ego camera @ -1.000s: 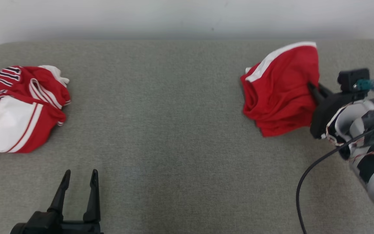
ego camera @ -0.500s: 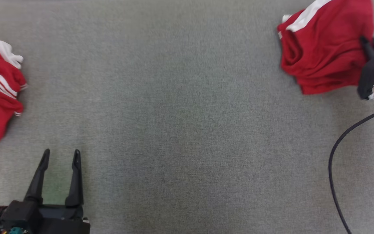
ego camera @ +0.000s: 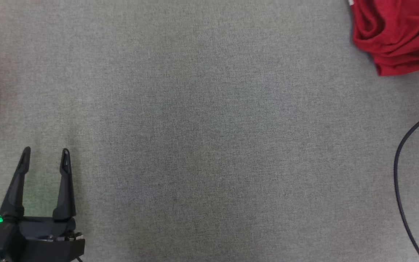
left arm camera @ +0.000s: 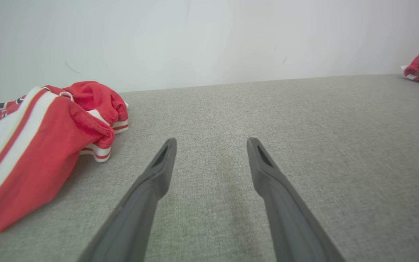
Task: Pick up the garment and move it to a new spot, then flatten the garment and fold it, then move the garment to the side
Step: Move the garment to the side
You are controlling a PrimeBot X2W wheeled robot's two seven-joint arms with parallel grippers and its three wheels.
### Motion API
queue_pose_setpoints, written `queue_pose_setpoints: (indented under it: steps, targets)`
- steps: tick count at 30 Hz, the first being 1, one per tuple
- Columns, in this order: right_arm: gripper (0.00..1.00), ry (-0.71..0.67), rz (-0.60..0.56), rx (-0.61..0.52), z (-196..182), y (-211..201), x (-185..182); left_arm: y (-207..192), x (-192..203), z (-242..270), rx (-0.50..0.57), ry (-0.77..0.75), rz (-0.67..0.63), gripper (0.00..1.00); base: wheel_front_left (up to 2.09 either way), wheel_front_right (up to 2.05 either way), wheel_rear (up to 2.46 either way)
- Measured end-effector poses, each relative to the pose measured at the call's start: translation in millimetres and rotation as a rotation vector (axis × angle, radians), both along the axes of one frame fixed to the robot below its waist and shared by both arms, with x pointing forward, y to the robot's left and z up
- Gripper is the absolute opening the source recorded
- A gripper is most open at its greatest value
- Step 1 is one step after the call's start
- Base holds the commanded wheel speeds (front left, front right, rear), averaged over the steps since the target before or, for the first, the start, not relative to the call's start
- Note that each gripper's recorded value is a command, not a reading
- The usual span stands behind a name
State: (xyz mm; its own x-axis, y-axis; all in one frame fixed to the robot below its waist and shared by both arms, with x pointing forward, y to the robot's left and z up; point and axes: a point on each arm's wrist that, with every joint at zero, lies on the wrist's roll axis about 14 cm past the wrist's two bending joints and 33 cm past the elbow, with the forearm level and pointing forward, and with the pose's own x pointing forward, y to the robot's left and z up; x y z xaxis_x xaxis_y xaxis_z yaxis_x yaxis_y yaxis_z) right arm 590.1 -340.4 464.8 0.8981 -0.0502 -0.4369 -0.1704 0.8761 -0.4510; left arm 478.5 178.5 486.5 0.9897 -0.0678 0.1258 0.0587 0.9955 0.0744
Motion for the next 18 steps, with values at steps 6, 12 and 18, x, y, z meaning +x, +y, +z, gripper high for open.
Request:
queue_pose_setpoints:
  steps: [6, 12, 18]
  targets:
    - [0.00, 0.011, -0.018, -0.049, -2.2, -15.8, 2.6, 3.0, 2.6, 1.7, 0.012, -0.007, 0.005, 1.00, 0.00, 0.00, 0.00]
    - [0.00, 0.010, -0.021, -0.076, -1.5, -19.8, 8.6, 6.2, 2.5, -0.5, 0.021, 0.000, 0.012, 1.00, 0.00, 0.00, 0.00]
    - [0.75, 0.023, -0.025, -0.103, -4.3, -23.0, 9.8, 8.3, 1.9, -1.8, 0.023, 0.004, 0.020, 1.00, 0.00, 0.00, 0.00]
